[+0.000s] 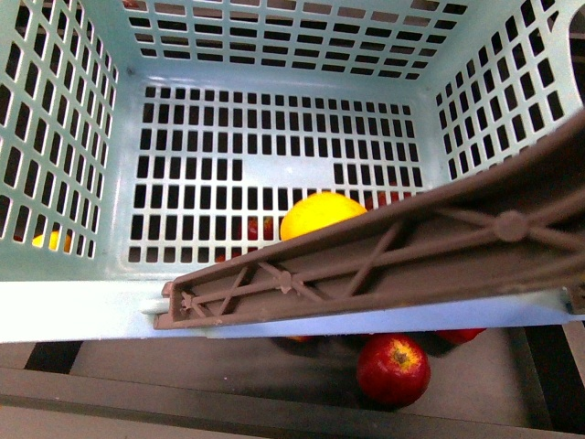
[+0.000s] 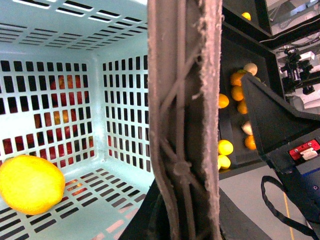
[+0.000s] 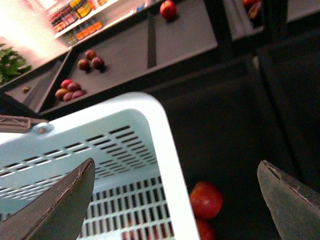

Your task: Pick lemon and mango into basket

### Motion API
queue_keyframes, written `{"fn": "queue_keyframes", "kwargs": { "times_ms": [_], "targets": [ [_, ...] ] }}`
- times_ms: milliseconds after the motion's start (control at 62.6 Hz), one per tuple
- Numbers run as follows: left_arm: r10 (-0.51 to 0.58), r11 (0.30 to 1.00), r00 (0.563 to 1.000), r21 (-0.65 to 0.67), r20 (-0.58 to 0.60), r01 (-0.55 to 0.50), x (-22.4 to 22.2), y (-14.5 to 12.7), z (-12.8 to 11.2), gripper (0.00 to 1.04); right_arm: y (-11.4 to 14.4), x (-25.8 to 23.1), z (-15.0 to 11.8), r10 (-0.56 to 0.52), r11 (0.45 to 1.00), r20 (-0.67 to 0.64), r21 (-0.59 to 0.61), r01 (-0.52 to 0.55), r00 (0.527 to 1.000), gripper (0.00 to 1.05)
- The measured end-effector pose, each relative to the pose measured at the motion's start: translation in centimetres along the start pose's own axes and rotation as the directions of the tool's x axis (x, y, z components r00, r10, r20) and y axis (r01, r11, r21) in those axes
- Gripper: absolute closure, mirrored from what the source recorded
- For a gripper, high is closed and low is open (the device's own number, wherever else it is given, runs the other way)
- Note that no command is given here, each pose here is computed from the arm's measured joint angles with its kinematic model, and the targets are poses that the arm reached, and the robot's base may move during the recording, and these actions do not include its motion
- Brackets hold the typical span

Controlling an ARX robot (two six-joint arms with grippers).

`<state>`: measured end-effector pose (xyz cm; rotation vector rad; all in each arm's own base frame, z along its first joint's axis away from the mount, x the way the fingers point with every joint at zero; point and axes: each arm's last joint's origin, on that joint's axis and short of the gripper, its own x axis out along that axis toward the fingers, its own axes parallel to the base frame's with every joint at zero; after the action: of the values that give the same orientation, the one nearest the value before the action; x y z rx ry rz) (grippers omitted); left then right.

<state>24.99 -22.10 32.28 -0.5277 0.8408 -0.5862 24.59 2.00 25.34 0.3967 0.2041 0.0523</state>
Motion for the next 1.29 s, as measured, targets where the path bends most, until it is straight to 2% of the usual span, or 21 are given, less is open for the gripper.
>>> {"fn": "queue_keyframes", "kwargs": {
  "times_ms": [96, 208, 335, 559, 1022, 1294],
  "targets": [
    [-0.002, 1.000, 1.000, 0.001, -0.002, 0.002, 0.0, 0.0, 0.0, 0.99, -0.7, -0.8, -1.1, -0.017, 0.983, 0.160, -0.177, 0.046, 0.987, 0.28],
    [-0.006, 1.000, 1.000, -0.005, -0.006, 0.006, 0.0, 0.0, 0.0, 0.99, -1.5, -2.2, -2.6, -0.010, 0.952, 0.198, -0.297, 0.069, 0.980, 0.45],
    [-0.003, 1.000, 1.000, -0.001, -0.003, 0.003, 0.0, 0.0, 0.0, 0.99, -2.5, -3.7, -3.7, 0.011, 0.934, 0.193, -0.351, 0.059, 0.981, 0.66],
    [0.000, 1.000, 1.000, 0.001, 0.000, 0.000, 0.0, 0.0, 0.0, 0.99, -3.9, -5.7, -5.6, -0.013, 0.927, 0.199, -0.365, 0.086, 0.980, 1.02],
    [-0.001, 1.000, 1.000, -0.001, -0.001, 0.001, 0.0, 0.0, 0.0, 0.99, -4.6, -8.8, -8.2, -0.013, 0.923, 0.199, -0.374, 0.088, 0.980, 1.02],
    [-0.003, 1.000, 1.000, -0.002, -0.003, 0.003, 0.0, 0.0, 0.0, 0.99, -4.7, -9.0, -8.3, -0.011, 0.923, 0.204, -0.374, 0.088, 0.979, 0.55]
  ]
}}
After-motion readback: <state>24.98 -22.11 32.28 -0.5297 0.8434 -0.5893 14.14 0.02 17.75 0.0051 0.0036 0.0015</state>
